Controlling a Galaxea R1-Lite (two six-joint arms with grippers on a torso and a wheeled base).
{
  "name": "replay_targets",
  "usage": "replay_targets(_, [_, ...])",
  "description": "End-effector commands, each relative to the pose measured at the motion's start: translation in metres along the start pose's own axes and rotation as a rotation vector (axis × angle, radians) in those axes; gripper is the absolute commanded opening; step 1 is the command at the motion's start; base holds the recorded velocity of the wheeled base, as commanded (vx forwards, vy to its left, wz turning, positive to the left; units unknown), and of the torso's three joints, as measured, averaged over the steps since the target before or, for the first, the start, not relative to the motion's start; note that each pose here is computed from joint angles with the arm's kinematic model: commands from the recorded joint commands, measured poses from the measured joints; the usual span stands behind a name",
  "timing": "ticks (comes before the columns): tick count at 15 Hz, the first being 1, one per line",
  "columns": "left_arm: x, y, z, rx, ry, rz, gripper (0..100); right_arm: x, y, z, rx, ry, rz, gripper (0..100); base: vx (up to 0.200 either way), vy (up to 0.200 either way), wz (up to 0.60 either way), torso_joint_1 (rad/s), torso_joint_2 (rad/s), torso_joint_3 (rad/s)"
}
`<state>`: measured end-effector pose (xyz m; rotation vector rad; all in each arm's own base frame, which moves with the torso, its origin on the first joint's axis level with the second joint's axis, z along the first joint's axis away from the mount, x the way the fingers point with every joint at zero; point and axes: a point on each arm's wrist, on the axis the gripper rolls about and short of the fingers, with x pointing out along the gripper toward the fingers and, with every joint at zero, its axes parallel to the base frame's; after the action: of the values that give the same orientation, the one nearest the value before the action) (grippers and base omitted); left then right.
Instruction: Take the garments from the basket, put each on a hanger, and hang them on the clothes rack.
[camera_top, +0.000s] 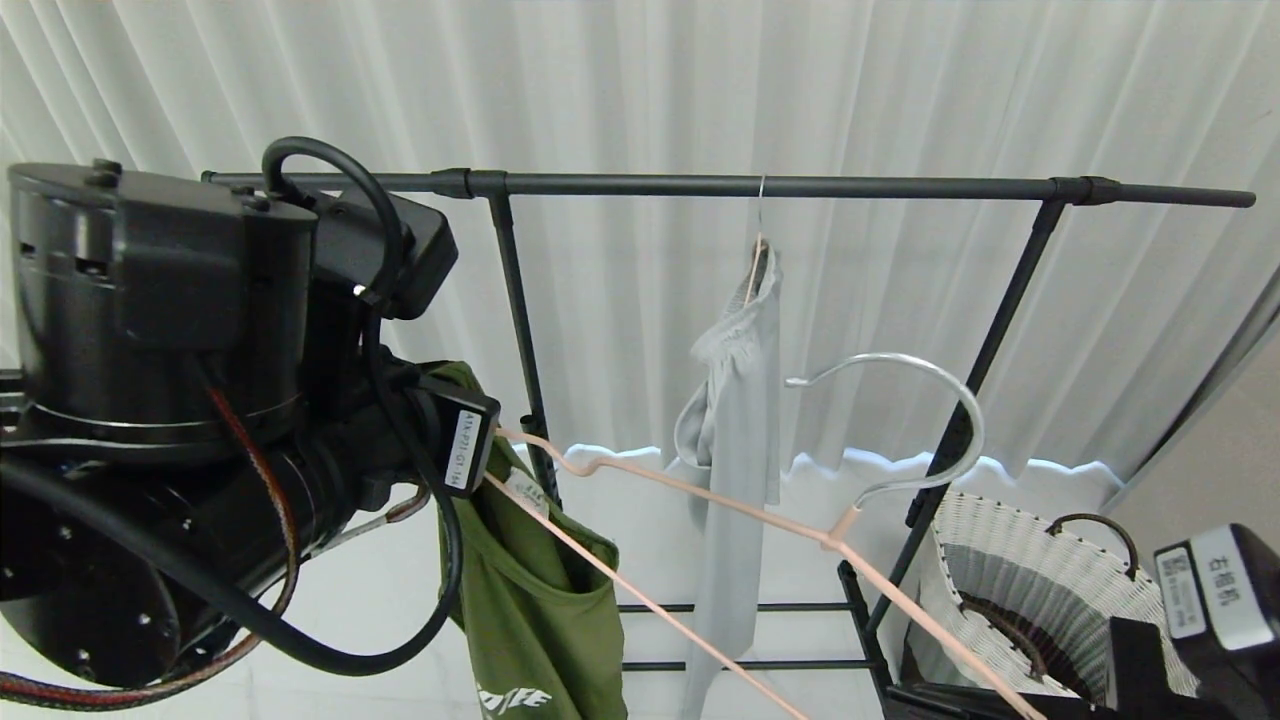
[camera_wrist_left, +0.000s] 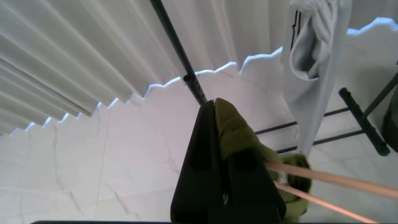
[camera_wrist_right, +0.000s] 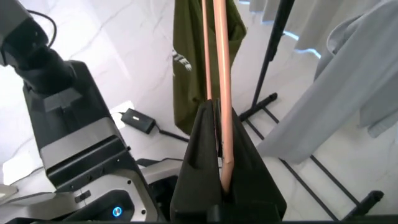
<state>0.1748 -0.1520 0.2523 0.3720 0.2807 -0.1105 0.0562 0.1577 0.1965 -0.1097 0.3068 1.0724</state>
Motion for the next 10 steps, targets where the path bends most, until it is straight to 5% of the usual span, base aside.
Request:
replay_targets(1, [0.0,0.001,0.001,-0.006,-0.003,0.004,0,0.006,0.0,-0.002,-0.002,0.021,-0.01,0,0.0,0.0,0.0,0.0,0.0,0.0])
replay_targets(10, [-0.013,-0.004,0.012,-0.04,-0.053,-0.041,0,0.057,-0.014,0.004,0.036,-0.072,-0.124,0,0.0,0.0,0.0,0.0,0.0,0.0])
